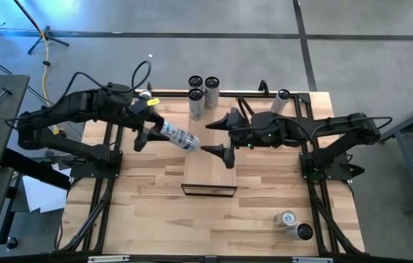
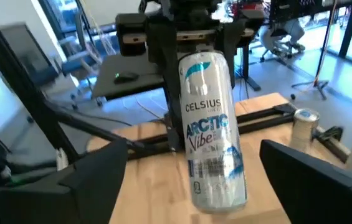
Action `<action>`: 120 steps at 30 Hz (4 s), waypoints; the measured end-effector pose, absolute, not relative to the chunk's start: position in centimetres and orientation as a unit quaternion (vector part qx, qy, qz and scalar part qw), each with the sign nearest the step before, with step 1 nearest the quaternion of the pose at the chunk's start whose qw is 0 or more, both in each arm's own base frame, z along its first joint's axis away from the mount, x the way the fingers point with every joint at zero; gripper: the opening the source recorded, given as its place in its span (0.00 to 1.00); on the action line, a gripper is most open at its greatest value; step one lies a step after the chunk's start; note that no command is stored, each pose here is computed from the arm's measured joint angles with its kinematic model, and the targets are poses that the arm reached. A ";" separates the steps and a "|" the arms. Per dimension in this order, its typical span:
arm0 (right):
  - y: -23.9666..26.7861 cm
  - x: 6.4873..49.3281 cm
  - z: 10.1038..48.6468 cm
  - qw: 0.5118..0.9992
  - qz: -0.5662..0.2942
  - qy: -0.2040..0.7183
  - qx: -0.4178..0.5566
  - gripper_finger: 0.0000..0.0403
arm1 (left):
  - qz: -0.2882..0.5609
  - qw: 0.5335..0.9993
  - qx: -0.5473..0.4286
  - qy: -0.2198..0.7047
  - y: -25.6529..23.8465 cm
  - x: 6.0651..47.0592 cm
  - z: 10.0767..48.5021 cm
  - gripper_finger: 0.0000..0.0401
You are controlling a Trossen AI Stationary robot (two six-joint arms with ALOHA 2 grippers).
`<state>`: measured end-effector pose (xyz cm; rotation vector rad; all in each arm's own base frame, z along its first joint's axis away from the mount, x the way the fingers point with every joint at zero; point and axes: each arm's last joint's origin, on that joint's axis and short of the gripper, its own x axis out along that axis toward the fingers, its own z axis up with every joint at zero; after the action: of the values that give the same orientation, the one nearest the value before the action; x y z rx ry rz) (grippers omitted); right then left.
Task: Place canned beverage on shelf
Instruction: Put the white blue soda can on the shelf aligned with the white blue soda can
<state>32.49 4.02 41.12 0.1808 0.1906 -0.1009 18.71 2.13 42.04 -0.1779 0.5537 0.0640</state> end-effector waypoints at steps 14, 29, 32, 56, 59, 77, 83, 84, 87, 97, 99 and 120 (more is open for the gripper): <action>3.5 31.1 44.0 0.990 -0.079 0.115 0.013 0.89 | 0.025 0.976 -0.076 0.205 2.4 23.9 39.7 0.53; 3.4 30.3 43.3 0.978 -0.087 0.183 0.052 0.89 | 0.022 0.976 -0.124 0.179 1.2 24.2 36.0 0.53; 3.3 30.2 42.6 0.971 -0.102 0.210 0.058 0.89 | 0.022 0.976 -0.122 0.178 1.2 24.0 36.1 0.53; 2.5 35.4 37.6 0.954 -0.077 0.282 0.063 0.89 | 0.040 0.978 -0.108 0.176 1.4 24.0 36.1 0.53; 2.5 35.9 37.0 0.953 -0.078 0.288 0.048 0.89 | 0.040 0.977 -0.107 0.177 1.4 24.0 36.1 0.53; 1.9 36.5 36.6 0.953 -0.101 0.283 0.040 0.78 | 0.039 0.979 -0.096 0.175 1.4 24.0 36.2 0.53; 1.9 36.7 36.7 0.956 -0.099 0.274 0.042 0.67 | 0.038 0.979 -0.095 0.175 1.4 24.0 36.2 0.53; 1.9 36.7 36.7 0.955 -0.100 0.275 0.041 0.64 | 0.038 0.979 -0.094 0.176 1.4 24.0 36.1 0.53; 1.9 36.9 36.4 0.954 -0.099 0.280 0.041 0.59 | 0.038 0.979 -0.094 0.179 1.4 24.0 36.1 0.53; 1.9 36.7 36.8 0.956 -0.098 0.276 0.027 0.59 | 0.041 0.978 -0.072 0.192 1.4 23.6 36.2 0.56; 1.9 36.4 37.0 0.956 -0.094 0.277 0.022 0.58 | 0.049 0.977 -0.069 0.194 1.5 23.3 36.3 0.58; 1.4 30.8 37.8 0.907 -0.110 0.406 0.008 0.59 | 0.106 0.964 -0.085 0.230 3.0 20.4 36.4 0.63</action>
<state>30.75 1.35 37.77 0.0157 0.8381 -0.2267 20.42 2.97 36.37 -0.1722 0.4666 0.2144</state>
